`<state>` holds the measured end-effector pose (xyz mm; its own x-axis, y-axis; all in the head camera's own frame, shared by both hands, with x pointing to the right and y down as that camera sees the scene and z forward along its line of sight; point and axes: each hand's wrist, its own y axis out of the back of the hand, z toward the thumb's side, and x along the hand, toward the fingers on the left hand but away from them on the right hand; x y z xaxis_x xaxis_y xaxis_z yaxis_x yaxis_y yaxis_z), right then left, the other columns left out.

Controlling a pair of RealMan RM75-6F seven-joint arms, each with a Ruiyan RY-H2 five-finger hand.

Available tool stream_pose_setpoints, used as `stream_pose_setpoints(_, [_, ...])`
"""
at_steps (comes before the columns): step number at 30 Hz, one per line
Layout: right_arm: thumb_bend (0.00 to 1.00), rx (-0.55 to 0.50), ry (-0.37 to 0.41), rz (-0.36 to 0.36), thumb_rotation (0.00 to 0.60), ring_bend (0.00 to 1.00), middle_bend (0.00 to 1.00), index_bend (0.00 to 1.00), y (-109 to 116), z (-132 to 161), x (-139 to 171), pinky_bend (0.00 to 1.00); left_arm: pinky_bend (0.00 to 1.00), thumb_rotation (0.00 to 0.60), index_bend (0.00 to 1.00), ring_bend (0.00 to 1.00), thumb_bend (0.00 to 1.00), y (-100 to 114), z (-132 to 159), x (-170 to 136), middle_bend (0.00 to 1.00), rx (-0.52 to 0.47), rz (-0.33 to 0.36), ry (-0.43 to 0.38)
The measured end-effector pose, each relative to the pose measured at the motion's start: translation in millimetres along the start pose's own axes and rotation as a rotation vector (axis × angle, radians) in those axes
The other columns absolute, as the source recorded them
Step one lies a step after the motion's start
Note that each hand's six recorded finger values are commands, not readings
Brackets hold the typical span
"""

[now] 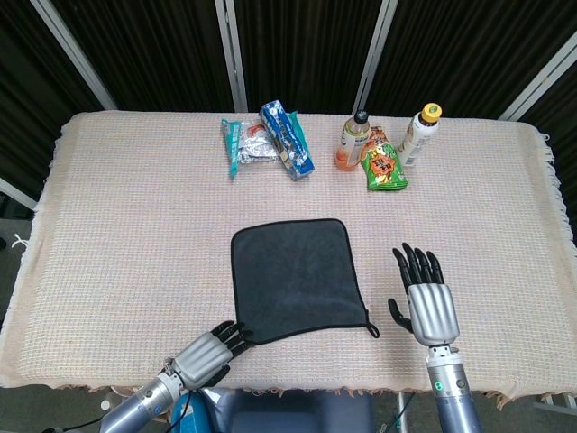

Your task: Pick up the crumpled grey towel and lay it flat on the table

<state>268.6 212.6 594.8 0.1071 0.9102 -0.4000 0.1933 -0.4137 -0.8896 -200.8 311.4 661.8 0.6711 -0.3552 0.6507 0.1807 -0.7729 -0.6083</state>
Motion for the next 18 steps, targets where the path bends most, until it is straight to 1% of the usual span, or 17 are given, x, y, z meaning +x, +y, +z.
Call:
stream_pose_setpoints(8, [0.36, -0.006, -0.004, 0.003, 0.6, 0.0, 0.0, 0.0, -1, -1, 1, 0.04, 0.08, 0.6, 0.12, 0.0, 0.61, 0, -1, -11, 0.09, 0.013, -0.008, -0.008])
stream_pose_setpoints(11, [0.36, -0.004, -0.002, 0.001, 0.6, 0.0, 0.0, 0.0, -1, -1, 1, 0.04, 0.08, 0.6, 0.09, 0.0, 0.59, 3, -2, -13, 0.07, 0.012, 0.001, -0.007])
stream_pose_setpoints(14, [0.36, -0.004, 0.0, 0.002, 0.6, 0.0, 0.0, 0.0, -1, -1, 2, 0.04, 0.08, 0.6, 0.04, 0.0, 0.52, 7, -2, -14, 0.04, -0.003, 0.026, -0.002])
stream_pose_setpoints(16, [0.36, -0.001, 0.002, 0.001, 0.6, 0.0, 0.0, 0.0, -1, 0, 2, 0.04, 0.08, 0.6, 0.01, 0.0, 0.43, 11, -2, -15, 0.02, -0.017, 0.048, -0.002])
stream_pose_setpoints(18, [0.36, -0.001, 0.004, 0.001, 0.6, 0.0, 0.0, 0.0, 0, 0, 2, 0.04, 0.08, 0.6, 0.0, 0.0, 0.35, 16, -2, -16, 0.01, -0.032, 0.079, -0.004])
